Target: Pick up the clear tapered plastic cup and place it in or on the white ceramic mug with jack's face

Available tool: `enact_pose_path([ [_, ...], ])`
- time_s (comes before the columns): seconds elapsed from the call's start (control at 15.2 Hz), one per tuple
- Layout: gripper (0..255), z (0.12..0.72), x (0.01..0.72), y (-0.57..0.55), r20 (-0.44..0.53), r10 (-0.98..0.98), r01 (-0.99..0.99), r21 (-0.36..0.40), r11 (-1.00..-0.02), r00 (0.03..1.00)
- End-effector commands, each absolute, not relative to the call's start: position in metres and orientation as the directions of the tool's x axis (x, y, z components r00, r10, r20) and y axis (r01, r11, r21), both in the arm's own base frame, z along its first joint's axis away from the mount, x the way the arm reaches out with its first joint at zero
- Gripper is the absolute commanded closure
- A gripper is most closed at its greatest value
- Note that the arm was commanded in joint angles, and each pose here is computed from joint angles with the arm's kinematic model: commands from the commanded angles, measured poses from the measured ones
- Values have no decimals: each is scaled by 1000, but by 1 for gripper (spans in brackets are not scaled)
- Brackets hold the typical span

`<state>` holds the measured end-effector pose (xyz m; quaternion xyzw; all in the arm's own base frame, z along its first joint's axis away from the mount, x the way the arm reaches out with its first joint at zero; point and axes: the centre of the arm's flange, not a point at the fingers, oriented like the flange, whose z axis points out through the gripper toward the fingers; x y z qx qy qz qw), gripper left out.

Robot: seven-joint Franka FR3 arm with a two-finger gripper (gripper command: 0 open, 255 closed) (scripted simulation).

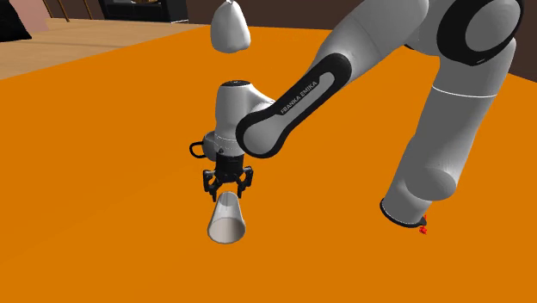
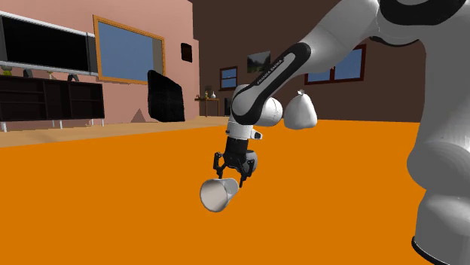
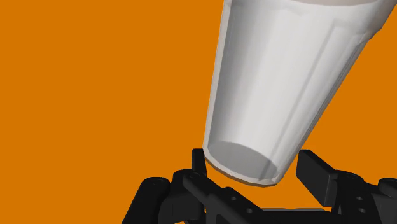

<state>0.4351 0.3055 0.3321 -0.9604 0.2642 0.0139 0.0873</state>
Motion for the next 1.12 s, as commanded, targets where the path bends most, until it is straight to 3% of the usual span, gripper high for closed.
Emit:
enact_pose_path([
  [0.0,255,332,434,306,-74,-504,-509,-160,-846,861],
  [1.06,255,416,434,306,-74,-504,-509,-160,-846,861],
])
